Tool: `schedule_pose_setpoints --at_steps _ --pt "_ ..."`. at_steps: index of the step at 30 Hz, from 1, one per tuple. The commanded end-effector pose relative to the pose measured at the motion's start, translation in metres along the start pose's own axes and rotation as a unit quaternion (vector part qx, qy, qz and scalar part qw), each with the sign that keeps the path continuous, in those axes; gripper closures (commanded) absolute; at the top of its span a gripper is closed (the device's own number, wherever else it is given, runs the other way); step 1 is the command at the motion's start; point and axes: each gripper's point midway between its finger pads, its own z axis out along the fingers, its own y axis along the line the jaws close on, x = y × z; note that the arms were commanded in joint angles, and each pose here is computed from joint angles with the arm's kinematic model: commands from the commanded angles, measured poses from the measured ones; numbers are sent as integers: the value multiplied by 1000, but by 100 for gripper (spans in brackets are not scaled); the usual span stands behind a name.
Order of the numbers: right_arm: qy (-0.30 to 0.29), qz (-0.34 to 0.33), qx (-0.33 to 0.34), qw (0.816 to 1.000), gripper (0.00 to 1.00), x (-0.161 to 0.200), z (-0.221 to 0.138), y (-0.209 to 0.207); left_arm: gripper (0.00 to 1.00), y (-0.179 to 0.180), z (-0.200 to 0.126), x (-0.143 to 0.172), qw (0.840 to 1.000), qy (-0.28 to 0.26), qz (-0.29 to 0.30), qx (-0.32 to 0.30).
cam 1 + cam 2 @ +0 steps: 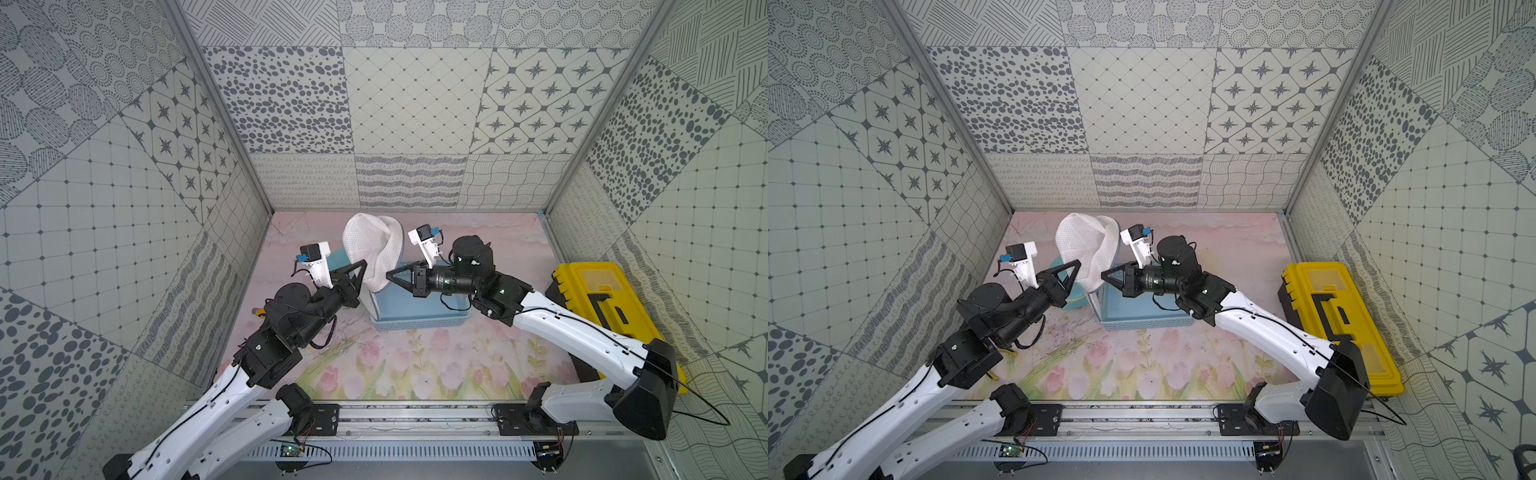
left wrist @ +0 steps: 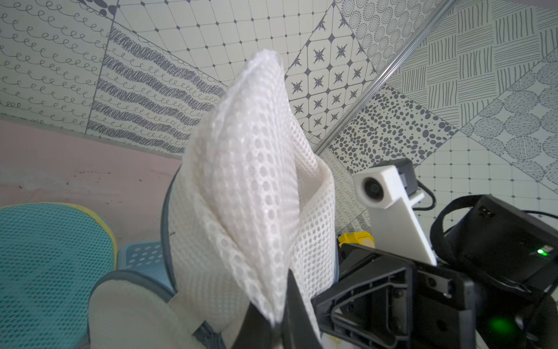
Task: Turn the laundry bag inside out
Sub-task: Turn over the laundry bag.
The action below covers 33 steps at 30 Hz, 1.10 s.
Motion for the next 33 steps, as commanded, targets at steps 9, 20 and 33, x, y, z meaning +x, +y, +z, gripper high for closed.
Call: schedule_pose_setpoints --at_steps 9,20,33 --pt "-16 50 160 986 100 2 -36 -104 100 -46 -17 5 982 105 -99 122" --pt "-11 106 217 970 100 -8 -52 -142 100 -90 -33 21 911 196 -175 318" --pt "80 100 79 989 100 58 1 -101 100 -102 -33 -39 880 50 -241 406"
